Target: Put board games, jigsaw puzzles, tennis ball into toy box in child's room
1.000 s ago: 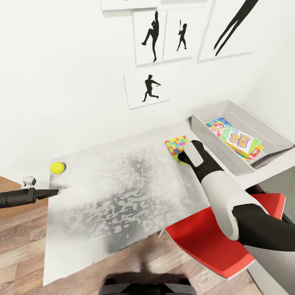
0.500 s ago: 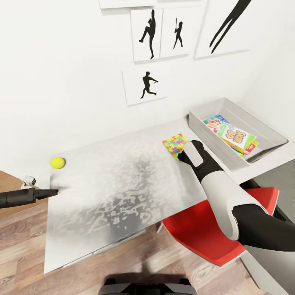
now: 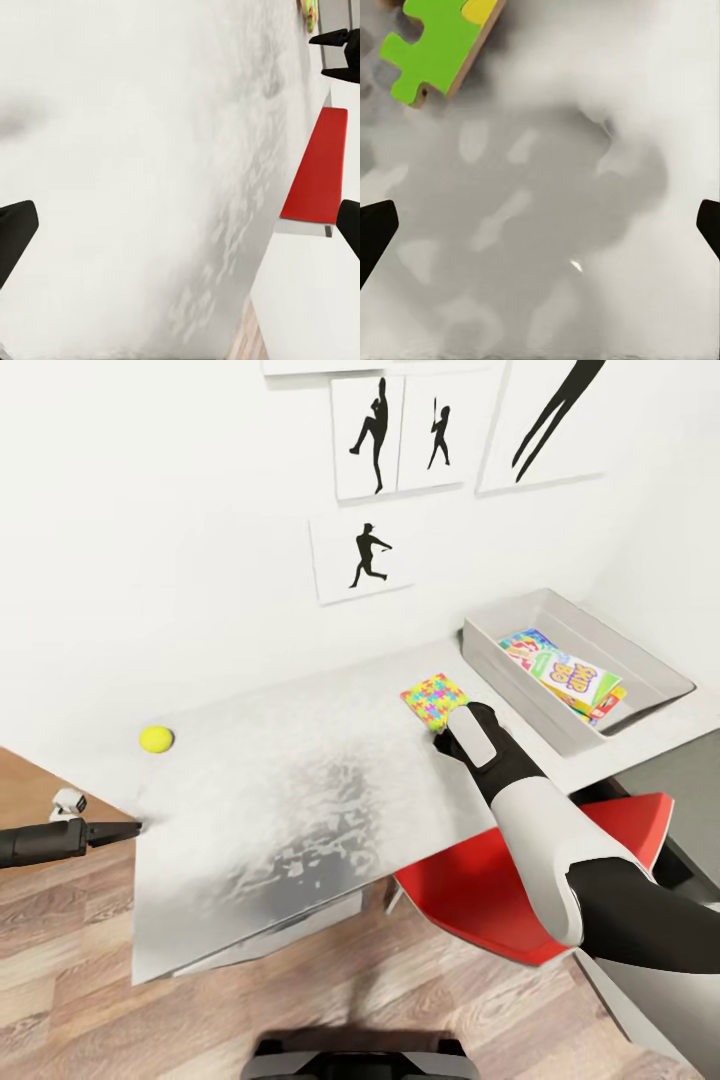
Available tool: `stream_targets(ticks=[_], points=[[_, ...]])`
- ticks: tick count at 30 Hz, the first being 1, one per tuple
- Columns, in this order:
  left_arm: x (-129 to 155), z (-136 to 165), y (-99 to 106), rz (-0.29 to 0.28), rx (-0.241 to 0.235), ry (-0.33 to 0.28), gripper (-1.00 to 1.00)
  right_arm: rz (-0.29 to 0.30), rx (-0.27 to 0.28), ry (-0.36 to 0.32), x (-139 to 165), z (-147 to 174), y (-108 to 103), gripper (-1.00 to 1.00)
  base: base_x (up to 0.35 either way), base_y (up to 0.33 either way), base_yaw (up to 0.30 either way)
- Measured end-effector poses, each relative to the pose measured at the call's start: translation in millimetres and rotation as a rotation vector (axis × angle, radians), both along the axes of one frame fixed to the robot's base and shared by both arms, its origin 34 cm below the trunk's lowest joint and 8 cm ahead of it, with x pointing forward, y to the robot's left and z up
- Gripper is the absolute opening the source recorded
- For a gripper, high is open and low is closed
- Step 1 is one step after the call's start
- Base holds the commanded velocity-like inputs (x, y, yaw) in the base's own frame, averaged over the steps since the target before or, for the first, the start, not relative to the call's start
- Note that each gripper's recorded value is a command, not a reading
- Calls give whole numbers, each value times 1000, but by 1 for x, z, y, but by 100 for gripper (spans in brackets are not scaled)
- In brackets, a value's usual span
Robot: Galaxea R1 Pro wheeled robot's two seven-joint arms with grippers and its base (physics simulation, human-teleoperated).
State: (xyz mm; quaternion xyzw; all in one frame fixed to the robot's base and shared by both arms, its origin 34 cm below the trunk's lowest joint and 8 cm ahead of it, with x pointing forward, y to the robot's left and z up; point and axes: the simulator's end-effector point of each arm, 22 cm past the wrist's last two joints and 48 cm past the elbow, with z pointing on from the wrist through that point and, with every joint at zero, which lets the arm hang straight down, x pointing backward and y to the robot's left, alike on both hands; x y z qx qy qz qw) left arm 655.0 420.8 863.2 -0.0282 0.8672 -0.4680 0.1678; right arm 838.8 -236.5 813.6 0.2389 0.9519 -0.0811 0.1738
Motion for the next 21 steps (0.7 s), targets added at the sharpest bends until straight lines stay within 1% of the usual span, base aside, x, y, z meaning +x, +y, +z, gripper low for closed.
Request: stream_targets(ticks=[7,9,14,17,21], points=[[0,0,0,0,0,-2,100,1,3,-13,3,4,1,100,-49,3,0],[0,0,0,0,0,-3,100,0,5,-28,8,9,2,100,-9,1,0],[0,1,1,0,3,-3,100,5,15,-132,35,48,5,100,-3,0,0],[0,1,3,1,5,-3,100,22,22,-172,46,68,8,100,0,0,0],[0,2,5,3,8,-4,100,42,26,-199,53,84,10,100,2,0,0]])
